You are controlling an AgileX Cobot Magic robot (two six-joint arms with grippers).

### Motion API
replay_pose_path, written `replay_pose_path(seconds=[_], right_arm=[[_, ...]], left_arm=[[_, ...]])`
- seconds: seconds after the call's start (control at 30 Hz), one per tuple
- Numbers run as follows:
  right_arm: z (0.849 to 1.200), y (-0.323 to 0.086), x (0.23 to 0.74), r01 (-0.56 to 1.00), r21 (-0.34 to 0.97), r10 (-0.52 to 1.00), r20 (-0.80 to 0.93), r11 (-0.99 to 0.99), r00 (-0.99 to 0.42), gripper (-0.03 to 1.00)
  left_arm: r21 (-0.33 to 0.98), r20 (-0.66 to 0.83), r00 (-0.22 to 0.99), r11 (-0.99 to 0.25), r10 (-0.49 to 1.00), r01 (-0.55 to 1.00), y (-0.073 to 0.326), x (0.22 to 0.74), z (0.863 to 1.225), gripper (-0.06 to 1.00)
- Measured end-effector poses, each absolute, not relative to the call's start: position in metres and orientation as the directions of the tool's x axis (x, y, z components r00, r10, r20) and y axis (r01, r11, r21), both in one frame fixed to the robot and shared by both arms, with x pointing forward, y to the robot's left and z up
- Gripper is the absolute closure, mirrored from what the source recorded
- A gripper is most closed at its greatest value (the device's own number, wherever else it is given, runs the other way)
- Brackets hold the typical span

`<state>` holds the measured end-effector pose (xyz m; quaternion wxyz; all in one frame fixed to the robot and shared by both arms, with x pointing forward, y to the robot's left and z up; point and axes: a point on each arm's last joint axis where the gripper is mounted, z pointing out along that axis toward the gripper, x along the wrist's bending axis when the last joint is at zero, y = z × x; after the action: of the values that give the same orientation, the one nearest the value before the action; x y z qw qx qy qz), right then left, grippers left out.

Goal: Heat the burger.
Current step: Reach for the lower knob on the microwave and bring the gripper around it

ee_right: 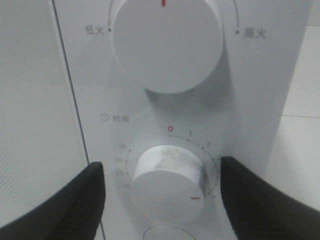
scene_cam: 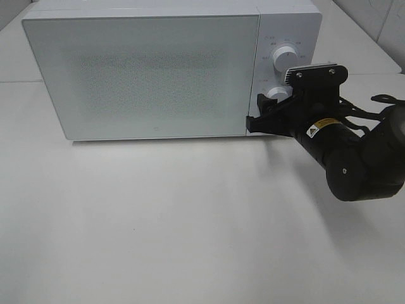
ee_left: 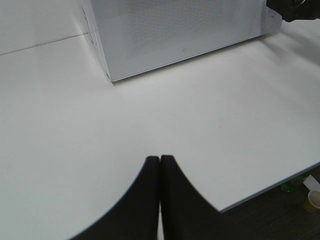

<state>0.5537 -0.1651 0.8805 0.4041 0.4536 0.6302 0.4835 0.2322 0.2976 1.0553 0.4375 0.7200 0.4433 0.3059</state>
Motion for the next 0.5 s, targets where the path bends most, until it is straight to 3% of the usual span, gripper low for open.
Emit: replay_pose_path(seconds=[0.23,0.4,0.5], right_arm=[[0.8773,-0.1650,0.5538,0.183,0.975,0.962,-0.073,0.124,-0.262,0.38],[0.8768,-0.1660,0.5550,0.185,0.975,0.963,-0.073,0.123,-0.258,0.52],[0.8768,-0.1661,0.5550,0.186,0.975,0.964,-0.072,0.123,-0.257,0.53]], left_arm=[[0.901,0.053,0.420,-0.224,0.906,0.371,0.2976,0.2322,1.0553,0.94],[0.901,0.053,0.420,-0.224,0.906,0.371,0.2976,0.2322,1.0553,0.94],[0.901,0.053,0.420,-0.224,0.906,0.371,0.2976,0.2322,1.0553,0.94]])
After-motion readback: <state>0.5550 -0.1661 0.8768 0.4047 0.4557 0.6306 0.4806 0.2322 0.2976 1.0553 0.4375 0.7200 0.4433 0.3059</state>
